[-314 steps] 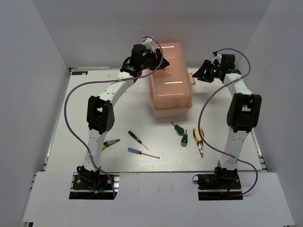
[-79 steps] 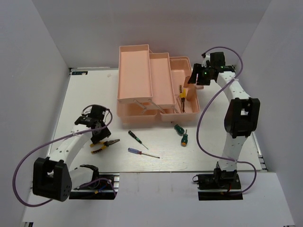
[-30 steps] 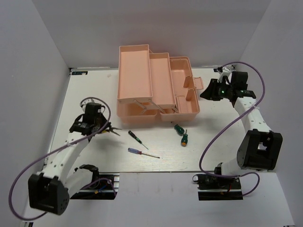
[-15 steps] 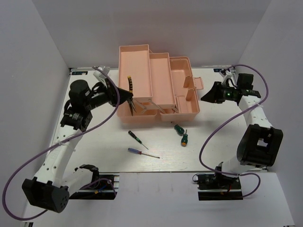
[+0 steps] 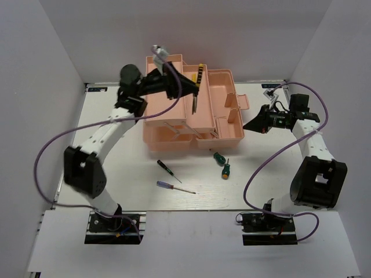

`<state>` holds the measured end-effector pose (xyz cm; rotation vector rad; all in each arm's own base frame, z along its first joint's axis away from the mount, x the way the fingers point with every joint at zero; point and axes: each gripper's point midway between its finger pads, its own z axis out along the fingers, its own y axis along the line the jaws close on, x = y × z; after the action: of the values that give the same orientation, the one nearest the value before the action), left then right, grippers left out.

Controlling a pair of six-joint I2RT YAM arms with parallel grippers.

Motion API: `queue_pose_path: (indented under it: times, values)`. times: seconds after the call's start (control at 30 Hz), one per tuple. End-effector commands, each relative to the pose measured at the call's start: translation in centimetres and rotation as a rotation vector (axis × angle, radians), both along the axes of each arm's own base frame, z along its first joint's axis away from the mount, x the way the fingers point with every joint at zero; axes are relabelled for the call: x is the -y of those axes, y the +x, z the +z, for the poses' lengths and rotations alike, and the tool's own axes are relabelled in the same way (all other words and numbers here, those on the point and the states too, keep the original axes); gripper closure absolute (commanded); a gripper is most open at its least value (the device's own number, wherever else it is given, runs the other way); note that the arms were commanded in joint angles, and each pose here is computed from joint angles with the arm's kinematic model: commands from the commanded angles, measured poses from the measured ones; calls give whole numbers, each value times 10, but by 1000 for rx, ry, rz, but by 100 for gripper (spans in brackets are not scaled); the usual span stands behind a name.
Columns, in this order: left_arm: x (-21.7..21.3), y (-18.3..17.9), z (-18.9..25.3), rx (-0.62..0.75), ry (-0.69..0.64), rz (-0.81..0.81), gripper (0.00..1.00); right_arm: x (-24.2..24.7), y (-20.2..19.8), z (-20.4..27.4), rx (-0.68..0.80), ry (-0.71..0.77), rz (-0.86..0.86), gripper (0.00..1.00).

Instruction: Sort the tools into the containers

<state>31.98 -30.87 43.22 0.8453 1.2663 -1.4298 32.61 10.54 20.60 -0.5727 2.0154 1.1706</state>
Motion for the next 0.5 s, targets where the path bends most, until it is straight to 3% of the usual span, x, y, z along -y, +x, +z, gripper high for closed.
queue_pose_path:
  times: [0.0, 0.13, 0.33, 0.47]
  values:
    - [42, 12, -16, 6, -3, -129, 100, -4, -16, 14, 93, -19, 24, 100]
    - [75, 23, -3, 40, -12, -177, 100, 1, -24, -5, 91, -66, -20, 100]
    - [121, 48, -34, -44, 12, -190, 100, 4, -30, -10, 87, -72, -42, 100]
    - [140, 76, -68, -97, 53, -80, 100, 17, -21, -12, 85, -107, -123, 97]
